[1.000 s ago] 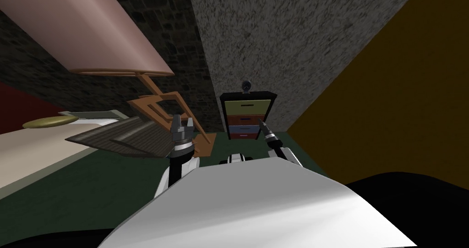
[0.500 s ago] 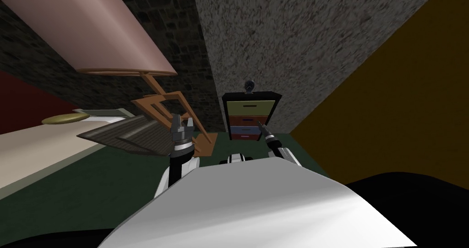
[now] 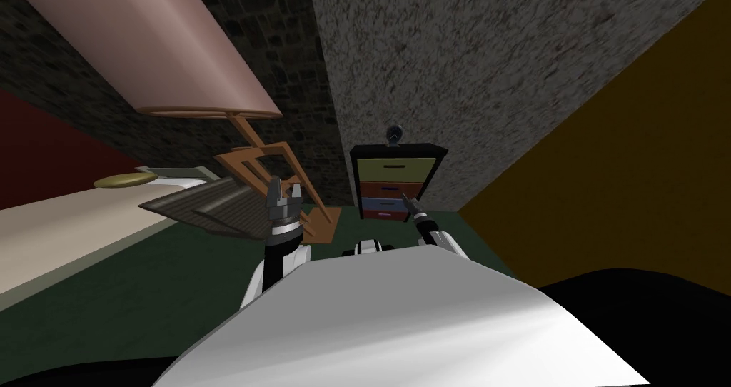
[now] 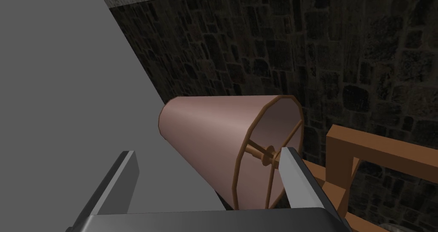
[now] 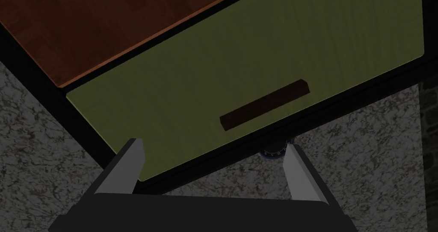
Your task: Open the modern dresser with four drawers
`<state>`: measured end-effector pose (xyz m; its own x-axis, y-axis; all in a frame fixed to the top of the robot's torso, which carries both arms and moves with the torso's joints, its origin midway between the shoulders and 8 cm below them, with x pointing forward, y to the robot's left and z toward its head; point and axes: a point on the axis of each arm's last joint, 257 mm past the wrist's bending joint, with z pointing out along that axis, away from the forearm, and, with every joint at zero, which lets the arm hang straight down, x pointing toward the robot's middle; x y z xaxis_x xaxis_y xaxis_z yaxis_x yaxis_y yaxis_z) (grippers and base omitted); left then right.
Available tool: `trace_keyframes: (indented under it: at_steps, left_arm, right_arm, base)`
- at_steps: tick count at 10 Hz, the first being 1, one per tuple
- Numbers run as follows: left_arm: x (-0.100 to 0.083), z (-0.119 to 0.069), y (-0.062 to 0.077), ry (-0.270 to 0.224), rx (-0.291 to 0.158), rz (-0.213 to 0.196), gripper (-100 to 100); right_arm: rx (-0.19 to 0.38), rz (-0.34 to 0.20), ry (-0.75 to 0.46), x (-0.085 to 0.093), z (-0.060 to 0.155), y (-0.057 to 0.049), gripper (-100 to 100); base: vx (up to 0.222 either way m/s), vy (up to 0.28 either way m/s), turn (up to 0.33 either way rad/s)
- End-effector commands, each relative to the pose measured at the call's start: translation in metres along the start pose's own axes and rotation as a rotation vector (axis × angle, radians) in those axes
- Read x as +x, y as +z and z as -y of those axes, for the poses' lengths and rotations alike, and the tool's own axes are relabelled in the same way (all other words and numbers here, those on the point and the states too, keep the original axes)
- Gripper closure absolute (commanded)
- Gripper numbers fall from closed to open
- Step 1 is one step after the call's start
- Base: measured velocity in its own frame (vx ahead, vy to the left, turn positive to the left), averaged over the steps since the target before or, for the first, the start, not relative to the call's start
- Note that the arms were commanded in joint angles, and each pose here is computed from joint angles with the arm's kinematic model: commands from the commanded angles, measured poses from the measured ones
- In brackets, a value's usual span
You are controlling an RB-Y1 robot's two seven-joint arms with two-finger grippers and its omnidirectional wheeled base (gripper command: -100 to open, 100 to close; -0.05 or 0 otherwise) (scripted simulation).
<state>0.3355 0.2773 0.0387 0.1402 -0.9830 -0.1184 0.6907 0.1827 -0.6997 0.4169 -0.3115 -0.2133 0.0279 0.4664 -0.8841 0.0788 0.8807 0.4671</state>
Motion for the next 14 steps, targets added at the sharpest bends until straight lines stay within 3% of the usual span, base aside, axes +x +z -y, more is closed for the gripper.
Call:
trace_keyframes:
  at_steps: [1,2,4,5,6,7,9,10,12,13,14]
  left_arm:
    - [0.000,0.000,0.000,0.000,0.000,0.000,0]
    - [0.000,0.000,0.000,0.000,0.000,0.000,0]
    - [0.000,0.000,0.000,0.000,0.000,0.000,0]
    - [0.000,0.000,0.000,0.000,0.000,0.000,0]
    - [0.000,0.000,0.000,0.000,0.000,0.000,0]
    - [0.000,0.000,0.000,0.000,0.000,0.000,0]
    - [0.000,0.000,0.000,0.000,0.000,0.000,0]
    - [0.000,0.000,0.000,0.000,0.000,0.000,0]
    - [0.000,0.000,0.000,0.000,0.000,0.000,0]
    - [0.000,0.000,0.000,0.000,0.000,0.000,0]
    - [0.000,0.000,0.000,0.000,0.000,0.000,0]
  right_arm:
    - [0.062,-0.027,-0.089,0.012,0.022,-0.002,-100]
    - [0.111,-0.054,-0.126,0.023,0.040,-0.004,-100]
    - [0.122,-0.053,-0.169,0.022,0.043,-0.004,-100]
    - [0.181,-0.079,-0.213,0.033,0.064,-0.007,-100]
    - [0.182,-0.078,-0.246,0.032,0.064,-0.007,-100]
    - [0.234,-0.104,-0.283,0.042,0.084,-0.012,-100]
    - [0.241,-0.101,-0.332,0.039,0.086,-0.012,-100]
    - [0.302,-0.126,-0.376,0.048,0.107,-0.018,-100]
    - [0.299,-0.123,-0.416,0.046,0.107,-0.018,-100]
    - [0.358,-0.147,-0.464,0.053,0.127,-0.025,-100]
    - [0.356,-0.145,-0.487,0.052,0.127,-0.025,-100]
  base:
    - [0.043,0.009,0.066]
    - [0.061,0.017,0.104]
    - [0.040,0.012,0.034]
    - [0.041,0.014,0.116]
    - [0.040,0.011,0.084]
    - [0.060,0.013,0.133]
    - [0.040,0.008,0.030]
    - [0.044,0.010,0.136]
    - [0.033,0.004,0.030]
    - [0.042,0.010,0.122]
    - [0.047,0.006,0.079]
